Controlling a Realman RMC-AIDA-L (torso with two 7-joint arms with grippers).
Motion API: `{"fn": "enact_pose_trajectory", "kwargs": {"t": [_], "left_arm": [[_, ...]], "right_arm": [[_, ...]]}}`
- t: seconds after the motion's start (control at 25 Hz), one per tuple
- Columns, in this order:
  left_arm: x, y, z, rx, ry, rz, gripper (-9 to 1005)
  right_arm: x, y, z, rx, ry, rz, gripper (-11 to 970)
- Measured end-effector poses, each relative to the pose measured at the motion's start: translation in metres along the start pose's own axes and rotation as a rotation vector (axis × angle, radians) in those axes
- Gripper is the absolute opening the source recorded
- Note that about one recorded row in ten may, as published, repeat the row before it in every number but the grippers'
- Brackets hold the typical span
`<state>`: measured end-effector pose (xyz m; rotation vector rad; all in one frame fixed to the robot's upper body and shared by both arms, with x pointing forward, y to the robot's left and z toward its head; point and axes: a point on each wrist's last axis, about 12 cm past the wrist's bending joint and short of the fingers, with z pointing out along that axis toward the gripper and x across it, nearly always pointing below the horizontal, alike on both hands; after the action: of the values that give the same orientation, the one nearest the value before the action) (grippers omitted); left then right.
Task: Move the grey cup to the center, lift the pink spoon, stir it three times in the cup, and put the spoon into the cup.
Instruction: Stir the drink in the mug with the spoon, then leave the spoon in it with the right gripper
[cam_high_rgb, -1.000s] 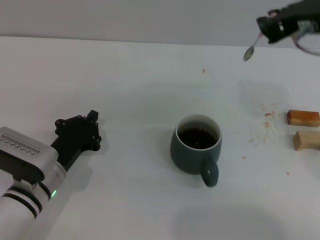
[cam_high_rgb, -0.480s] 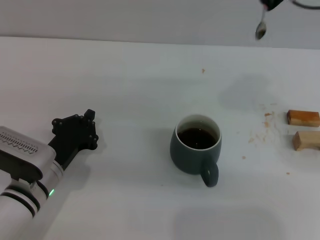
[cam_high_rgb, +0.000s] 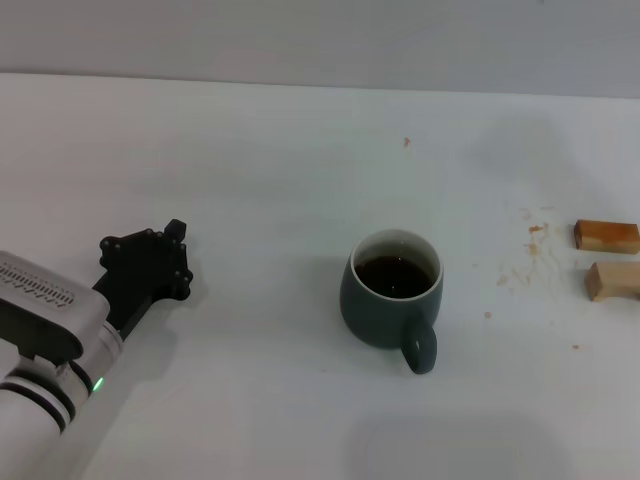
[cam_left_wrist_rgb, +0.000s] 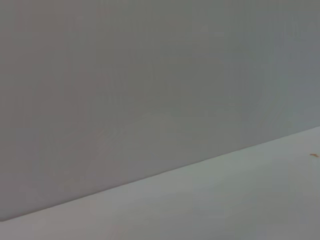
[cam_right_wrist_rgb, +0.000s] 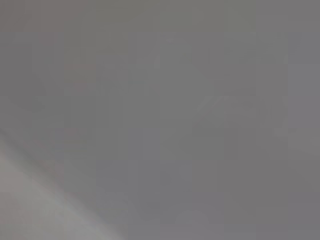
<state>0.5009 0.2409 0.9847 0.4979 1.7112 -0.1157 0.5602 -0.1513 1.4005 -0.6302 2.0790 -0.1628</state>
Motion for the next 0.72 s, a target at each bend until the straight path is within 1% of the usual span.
{"fn": "enact_pose_trajectory", "kwargs": {"t": [0.12,0.24,0.32,0.4,0.52,0.6,0.72], "left_arm": [[-0.001,0.000,0.001,0.005,-0.005,0.005,-2],[-0.001,0.000,0.000,0.008,-0.007,0.008,-2],[-0.001,-0.001,0.001,0.009,-0.006,0.008,-2],[-0.001,-0.001,0.001,0.010,-0.005,0.007,-2],[-0.001,-0.001,0.001,0.010,-0.005,0.006,-2],[-0.001,-0.002,0.001,0.010,-0.004,0.006,-2],[0.000,-0.002,0.000,0.009,-0.003,0.006,-2]], "right_arm": [[-0.015,-0.029,-0.009,0.031,-0.096,0.102,67],[-0.027,-0.049,-0.022,0.027,-0.179,0.167,67],[-0.034,-0.058,-0.029,0.000,-0.219,0.202,67],[-0.037,-0.066,-0.035,-0.060,-0.256,0.248,67],[-0.036,-0.080,-0.038,-0.153,-0.282,0.330,67],[-0.034,-0.085,-0.038,-0.169,-0.272,0.349,68],[-0.029,-0.082,-0.037,-0.184,-0.232,0.339,68]]}}
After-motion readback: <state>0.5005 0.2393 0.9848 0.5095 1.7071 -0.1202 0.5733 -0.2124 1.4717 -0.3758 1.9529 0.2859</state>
